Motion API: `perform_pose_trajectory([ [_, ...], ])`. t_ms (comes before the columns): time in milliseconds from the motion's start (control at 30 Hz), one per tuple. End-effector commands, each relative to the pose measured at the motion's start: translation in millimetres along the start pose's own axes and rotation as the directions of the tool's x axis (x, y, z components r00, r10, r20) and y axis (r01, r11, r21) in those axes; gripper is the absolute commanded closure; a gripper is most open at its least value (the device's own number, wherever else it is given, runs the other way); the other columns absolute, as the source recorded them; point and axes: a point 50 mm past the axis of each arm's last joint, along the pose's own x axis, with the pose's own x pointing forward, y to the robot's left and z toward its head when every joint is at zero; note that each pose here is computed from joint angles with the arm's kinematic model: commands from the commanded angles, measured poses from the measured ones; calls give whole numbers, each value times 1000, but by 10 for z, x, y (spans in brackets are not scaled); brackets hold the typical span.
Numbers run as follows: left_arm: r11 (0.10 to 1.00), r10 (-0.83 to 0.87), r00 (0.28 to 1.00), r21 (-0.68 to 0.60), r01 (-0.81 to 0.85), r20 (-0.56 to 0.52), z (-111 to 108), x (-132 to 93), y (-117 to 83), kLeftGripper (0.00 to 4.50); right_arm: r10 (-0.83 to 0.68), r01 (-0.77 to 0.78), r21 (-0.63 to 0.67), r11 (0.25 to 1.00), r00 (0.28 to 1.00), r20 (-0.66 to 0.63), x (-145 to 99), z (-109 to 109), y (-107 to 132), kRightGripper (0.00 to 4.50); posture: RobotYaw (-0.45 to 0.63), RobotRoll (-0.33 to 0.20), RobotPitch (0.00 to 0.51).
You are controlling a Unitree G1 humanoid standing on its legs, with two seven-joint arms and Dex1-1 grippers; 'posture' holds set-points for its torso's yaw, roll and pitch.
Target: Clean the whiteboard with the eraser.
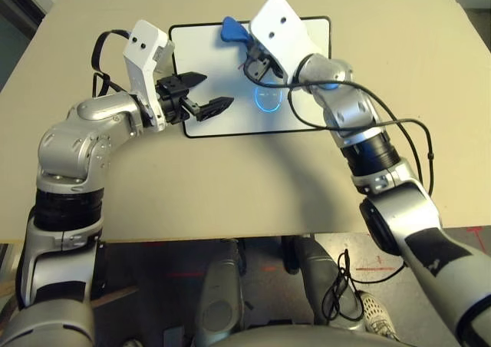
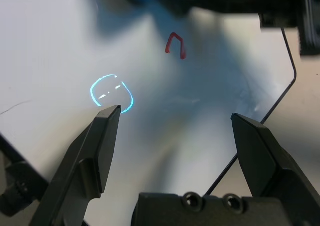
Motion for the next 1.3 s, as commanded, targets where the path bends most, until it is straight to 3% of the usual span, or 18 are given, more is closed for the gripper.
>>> perform_pose_trajectory([
  [33, 1000, -1, 1000, -1, 1, -4, -3, -18, 6, 0, 84, -83, 24, 996, 995, -61, -49, -133, 221, 4324, 90, 0, 322],
  [167, 1000, 0, 1000, 2, 0, -4, 0, -14, 21, 0, 93, -92, 22, 996, 994, -62, -48, -118, 234, 4324, 86, 0, 320],
  [533, 1000, -1, 1000, 10, 1, -11, 6, -33, 36, 0, -39, 39, -3, 999, 999, 3, 179, 85, -161, 4324, 94, 0, 318],
  [933, 1000, 17, 1000, 16, -17, -17, 10, -77, 73, 0, 114, -113, 22, 993, 992, -50, -32, -162, 311, 4325, 96, 0, 314],
  [1300, 1000, 10, 1000, 13, -10, -17, 9, -67, 68, 0, -37, 37, 9, 999, 999, 9, 164, 56, -134, 4326, 92, 0, 318],
])
